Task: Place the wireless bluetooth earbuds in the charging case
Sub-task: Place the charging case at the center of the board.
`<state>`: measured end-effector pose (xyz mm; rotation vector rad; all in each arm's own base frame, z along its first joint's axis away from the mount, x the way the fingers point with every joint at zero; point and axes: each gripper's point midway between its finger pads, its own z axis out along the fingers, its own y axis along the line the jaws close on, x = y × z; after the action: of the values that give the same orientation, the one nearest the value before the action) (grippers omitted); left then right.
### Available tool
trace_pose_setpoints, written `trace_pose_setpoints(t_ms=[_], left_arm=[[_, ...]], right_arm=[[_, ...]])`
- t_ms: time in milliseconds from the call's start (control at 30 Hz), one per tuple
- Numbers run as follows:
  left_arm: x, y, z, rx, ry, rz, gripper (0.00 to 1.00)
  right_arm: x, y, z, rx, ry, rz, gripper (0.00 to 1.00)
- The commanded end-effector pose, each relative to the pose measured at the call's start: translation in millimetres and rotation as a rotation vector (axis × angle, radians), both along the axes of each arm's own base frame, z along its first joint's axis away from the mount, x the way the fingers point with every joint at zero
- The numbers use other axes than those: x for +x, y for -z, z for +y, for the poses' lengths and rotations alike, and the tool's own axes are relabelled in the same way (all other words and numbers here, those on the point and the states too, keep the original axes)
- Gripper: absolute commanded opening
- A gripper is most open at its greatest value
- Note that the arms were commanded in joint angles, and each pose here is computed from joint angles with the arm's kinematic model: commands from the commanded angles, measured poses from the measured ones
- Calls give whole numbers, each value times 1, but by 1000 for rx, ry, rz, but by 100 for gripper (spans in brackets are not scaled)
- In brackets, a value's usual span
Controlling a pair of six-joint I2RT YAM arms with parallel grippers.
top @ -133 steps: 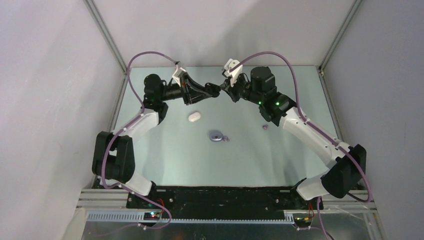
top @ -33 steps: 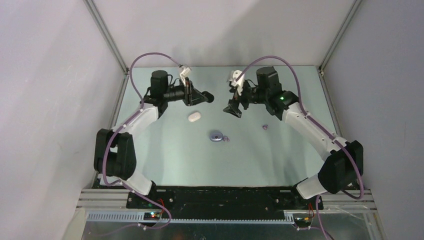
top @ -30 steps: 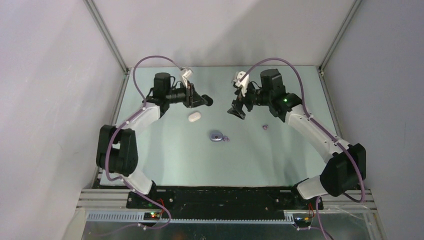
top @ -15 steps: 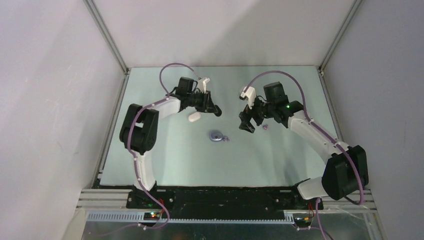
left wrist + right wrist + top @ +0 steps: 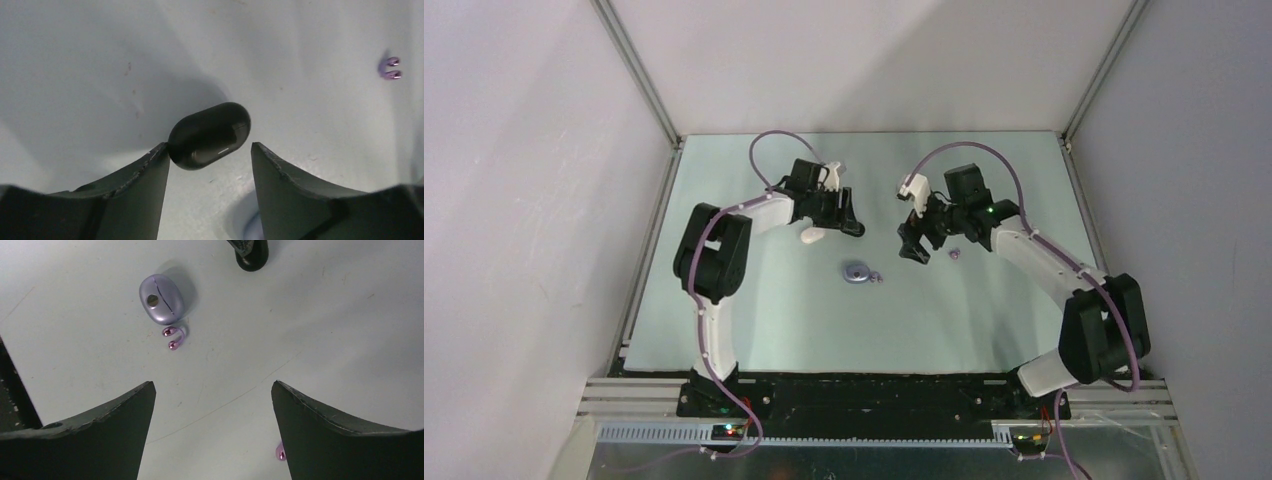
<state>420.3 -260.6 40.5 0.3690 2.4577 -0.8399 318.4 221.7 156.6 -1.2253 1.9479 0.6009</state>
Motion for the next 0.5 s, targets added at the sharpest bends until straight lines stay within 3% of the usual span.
trace_pose_setpoints(t_ms=[0,300,400,467], left_arm=[[10,-48,19,70,-30,-136,68],[5,-158,87,162,-175,-401,70],[-6,-211,111,117,-249,-527,71],[-17,-222,122,108,-280,-573,73]], right_arm=[[9,4,23,5,-100,-84,90],[4,32,71,-35,-409,-245,88],[9,46,84,-65,-475,-273,89],[11,57,91,-101,-519,-299,89]])
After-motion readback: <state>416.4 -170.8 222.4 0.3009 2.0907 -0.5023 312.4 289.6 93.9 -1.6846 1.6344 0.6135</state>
